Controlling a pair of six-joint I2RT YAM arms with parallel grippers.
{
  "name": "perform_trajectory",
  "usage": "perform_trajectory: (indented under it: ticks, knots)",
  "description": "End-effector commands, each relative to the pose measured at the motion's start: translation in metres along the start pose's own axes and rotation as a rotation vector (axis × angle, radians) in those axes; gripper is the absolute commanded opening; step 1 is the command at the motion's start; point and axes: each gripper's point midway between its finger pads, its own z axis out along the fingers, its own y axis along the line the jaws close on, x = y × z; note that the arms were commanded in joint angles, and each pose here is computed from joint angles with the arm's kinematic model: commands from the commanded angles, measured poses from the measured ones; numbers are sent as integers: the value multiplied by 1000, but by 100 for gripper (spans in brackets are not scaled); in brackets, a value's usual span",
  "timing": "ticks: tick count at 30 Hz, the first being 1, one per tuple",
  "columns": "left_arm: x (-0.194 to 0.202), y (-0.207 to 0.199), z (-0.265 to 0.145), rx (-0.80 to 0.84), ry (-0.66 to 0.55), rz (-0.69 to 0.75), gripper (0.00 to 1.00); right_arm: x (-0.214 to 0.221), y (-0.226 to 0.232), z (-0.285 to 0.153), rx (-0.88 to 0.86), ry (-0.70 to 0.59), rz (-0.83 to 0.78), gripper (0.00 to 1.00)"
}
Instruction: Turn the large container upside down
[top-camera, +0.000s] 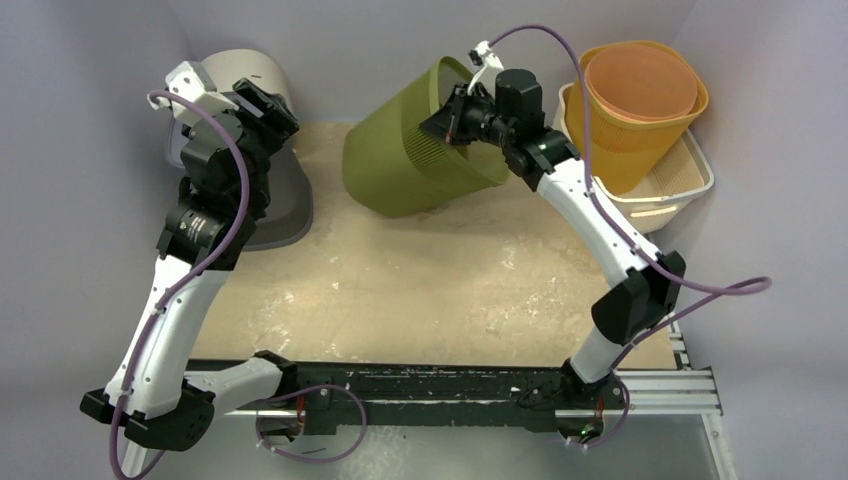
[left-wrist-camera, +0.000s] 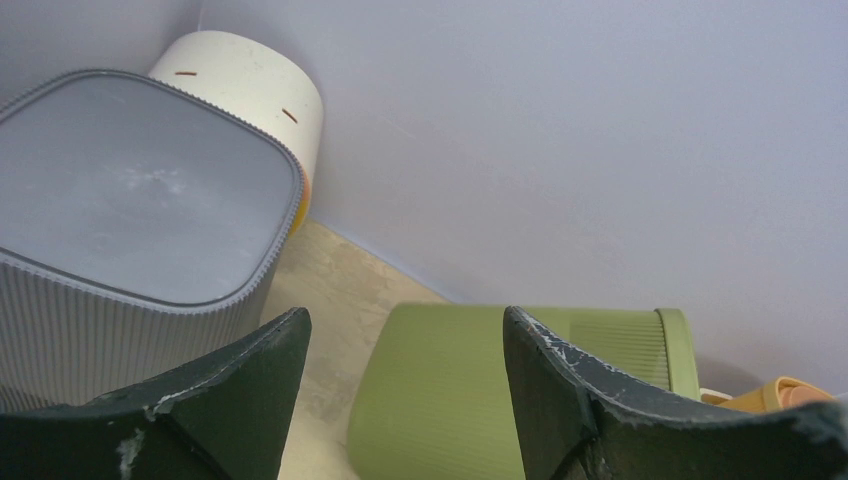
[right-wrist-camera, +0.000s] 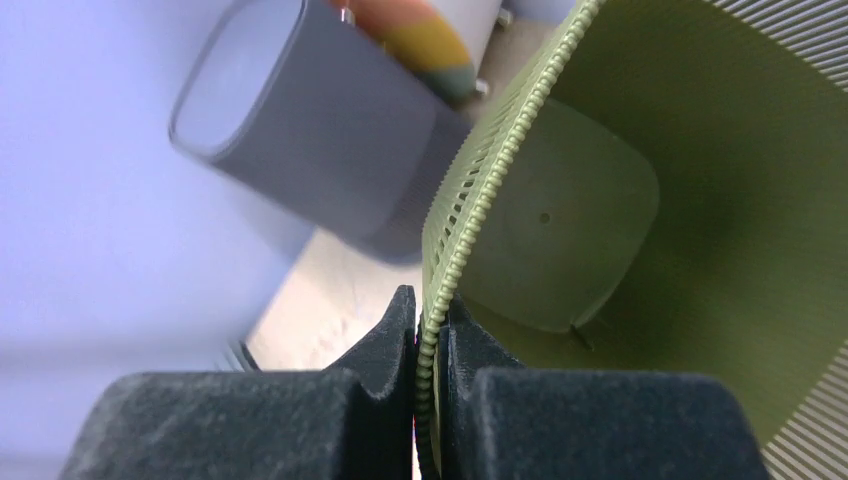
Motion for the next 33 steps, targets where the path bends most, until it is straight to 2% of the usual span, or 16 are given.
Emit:
perform_trajectory:
  ticks: [1, 9, 14, 21, 26, 30, 33]
  knots:
    - [-34, 3, -11, -9, -79, -6, 68, -110, 43, -18, -341, -468, 140, 0]
    - [-40, 8, -15, -24, -92, 7, 69, -101, 21, -10, -544, -618, 406, 0]
    - [-39, 3, -10, -19, -85, 27, 69, -87, 6, 0, -714, -608, 585, 0]
    - [-39, -6, -3, -10, -80, 40, 69, -69, -12, 6, -882, -604, 753, 0]
    - [-33, -13, 6, -3, -66, 47, 69, -52, -32, 8, -1078, -605, 887, 0]
    - [-28, -17, 12, -3, -56, 50, 70, -26, -66, 19, -1043, -587, 979, 0]
    - [-24, -20, 16, -2, -50, 51, 70, 0, -113, 14, -1012, -630, 1098, 0]
